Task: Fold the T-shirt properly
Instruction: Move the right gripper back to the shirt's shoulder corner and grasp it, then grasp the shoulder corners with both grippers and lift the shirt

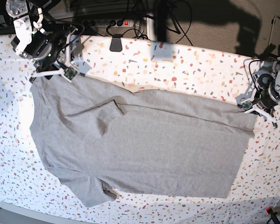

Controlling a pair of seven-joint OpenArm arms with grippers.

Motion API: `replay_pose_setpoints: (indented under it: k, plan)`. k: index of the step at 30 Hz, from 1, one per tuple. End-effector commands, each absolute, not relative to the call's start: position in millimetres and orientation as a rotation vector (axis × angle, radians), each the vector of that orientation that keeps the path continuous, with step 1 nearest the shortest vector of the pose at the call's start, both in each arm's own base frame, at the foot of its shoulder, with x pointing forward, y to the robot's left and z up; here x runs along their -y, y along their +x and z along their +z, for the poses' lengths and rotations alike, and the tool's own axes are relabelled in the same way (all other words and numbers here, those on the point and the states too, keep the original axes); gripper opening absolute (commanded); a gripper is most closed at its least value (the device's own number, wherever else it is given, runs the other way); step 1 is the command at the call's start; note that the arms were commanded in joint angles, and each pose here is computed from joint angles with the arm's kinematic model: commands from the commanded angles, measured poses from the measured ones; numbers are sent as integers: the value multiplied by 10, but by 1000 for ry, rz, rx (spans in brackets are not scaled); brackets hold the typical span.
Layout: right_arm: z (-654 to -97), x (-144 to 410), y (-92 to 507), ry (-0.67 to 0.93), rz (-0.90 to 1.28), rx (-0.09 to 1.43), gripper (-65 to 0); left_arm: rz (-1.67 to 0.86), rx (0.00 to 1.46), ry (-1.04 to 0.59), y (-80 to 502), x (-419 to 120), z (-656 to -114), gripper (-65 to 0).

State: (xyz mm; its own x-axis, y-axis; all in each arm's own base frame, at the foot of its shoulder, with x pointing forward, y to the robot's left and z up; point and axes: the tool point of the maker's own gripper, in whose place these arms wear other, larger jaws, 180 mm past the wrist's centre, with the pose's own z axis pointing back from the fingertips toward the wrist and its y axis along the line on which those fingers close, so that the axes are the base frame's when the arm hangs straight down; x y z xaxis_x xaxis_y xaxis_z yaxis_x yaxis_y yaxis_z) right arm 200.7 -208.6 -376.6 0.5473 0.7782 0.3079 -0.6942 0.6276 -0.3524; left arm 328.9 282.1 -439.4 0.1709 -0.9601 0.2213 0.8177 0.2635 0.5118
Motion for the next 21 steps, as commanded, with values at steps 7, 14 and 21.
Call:
replay_pose_setpoints:
  k: [7,14,21]
  plan:
    - [-3705,2190,2066,-278,874,532,-366,-1211,601,264,3345,-2837,-4291,-650]
    - [-3960,2446,1996,-314,866,446,-366,-1211,595,269,3342,-2851,-4294,-650]
    - [-3985,2662,2023,-374,870,411,-366,-1210,594,270,3341,-2854,-4295,-650]
